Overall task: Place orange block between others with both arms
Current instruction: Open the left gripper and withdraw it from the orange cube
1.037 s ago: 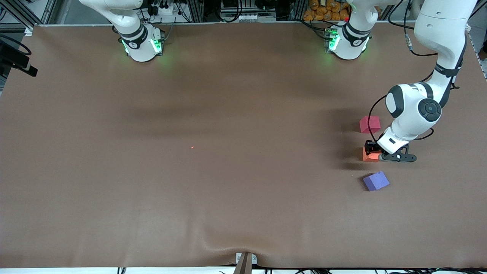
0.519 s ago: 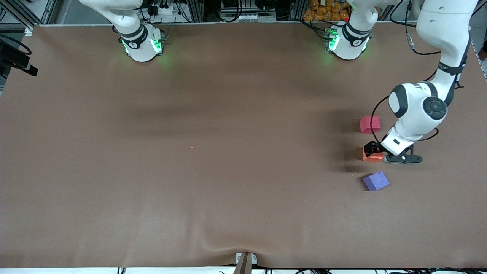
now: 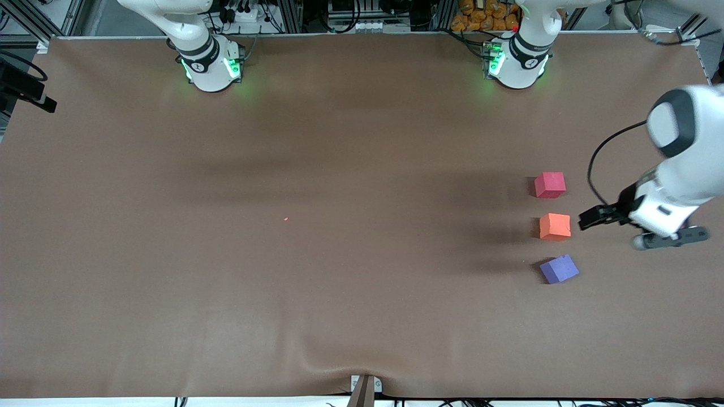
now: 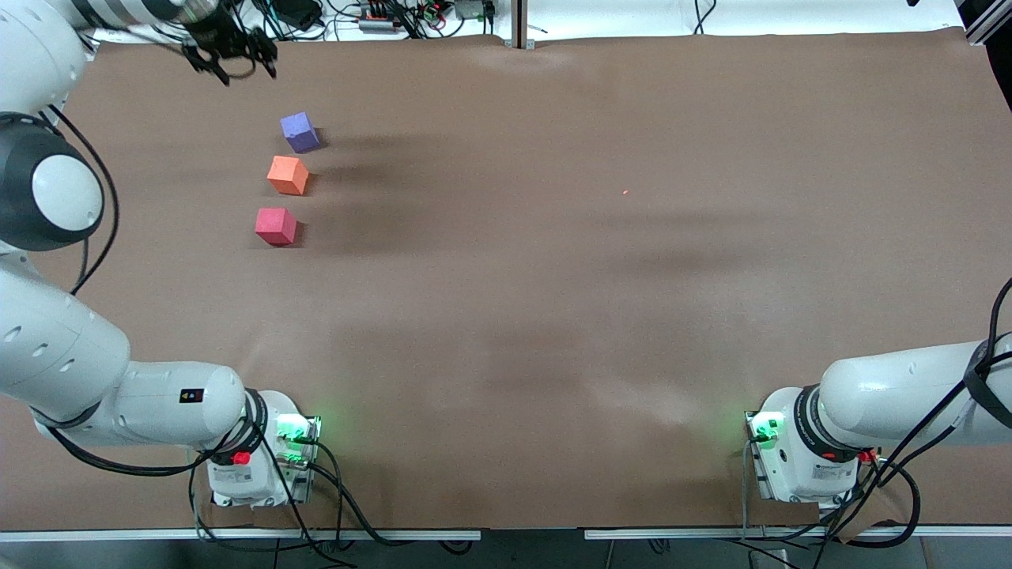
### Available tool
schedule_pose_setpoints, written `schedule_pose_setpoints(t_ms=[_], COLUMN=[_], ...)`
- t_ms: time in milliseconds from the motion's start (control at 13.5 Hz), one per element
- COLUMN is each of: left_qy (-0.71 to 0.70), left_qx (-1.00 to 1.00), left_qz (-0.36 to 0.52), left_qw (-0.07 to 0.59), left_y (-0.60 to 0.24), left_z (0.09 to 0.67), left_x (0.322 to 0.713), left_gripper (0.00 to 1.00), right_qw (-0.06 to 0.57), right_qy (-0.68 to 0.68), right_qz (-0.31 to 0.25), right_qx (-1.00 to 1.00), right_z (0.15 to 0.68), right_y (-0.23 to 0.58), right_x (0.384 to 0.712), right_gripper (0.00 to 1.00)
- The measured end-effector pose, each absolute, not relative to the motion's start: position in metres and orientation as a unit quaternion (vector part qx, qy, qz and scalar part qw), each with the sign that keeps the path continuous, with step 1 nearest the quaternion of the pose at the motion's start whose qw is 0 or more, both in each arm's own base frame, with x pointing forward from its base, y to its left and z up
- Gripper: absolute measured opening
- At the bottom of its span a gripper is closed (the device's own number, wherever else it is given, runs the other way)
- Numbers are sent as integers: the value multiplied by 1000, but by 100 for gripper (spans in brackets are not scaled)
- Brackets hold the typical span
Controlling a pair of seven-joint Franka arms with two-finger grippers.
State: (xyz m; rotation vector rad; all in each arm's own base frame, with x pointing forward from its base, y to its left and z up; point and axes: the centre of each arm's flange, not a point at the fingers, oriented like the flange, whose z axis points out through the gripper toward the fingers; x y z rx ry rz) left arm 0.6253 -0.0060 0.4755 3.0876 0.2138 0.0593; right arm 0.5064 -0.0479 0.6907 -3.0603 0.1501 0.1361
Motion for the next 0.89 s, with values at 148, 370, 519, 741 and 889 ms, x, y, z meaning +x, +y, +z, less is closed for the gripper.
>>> schedule_pose_setpoints(t_ms=[148,370,519,741,889], left_qy=[60,51,48,44,39], left_qx=[998,998,998,999,999], left_qz=[14,21,18,6,-2], left_qw=[25,26,24,21,19], left_y=[-15,-25,-26,-30,-35], left_z=[527,595,630,643,639], left_x=[623,604,575,538,522], left_gripper=[100,100,100,100,100], right_qw=[37,37,37,37,37], right_qy=[49,48,48,48,48], right_qz=[44,45,45,45,45], right_qx=[-997,-997,-997,-997,-997], right_z=[691,691,691,691,691], right_y=[-48,-47,-47,-47,-47], right_x=[506,506,506,506,506], right_gripper=[100,100,100,100,100])
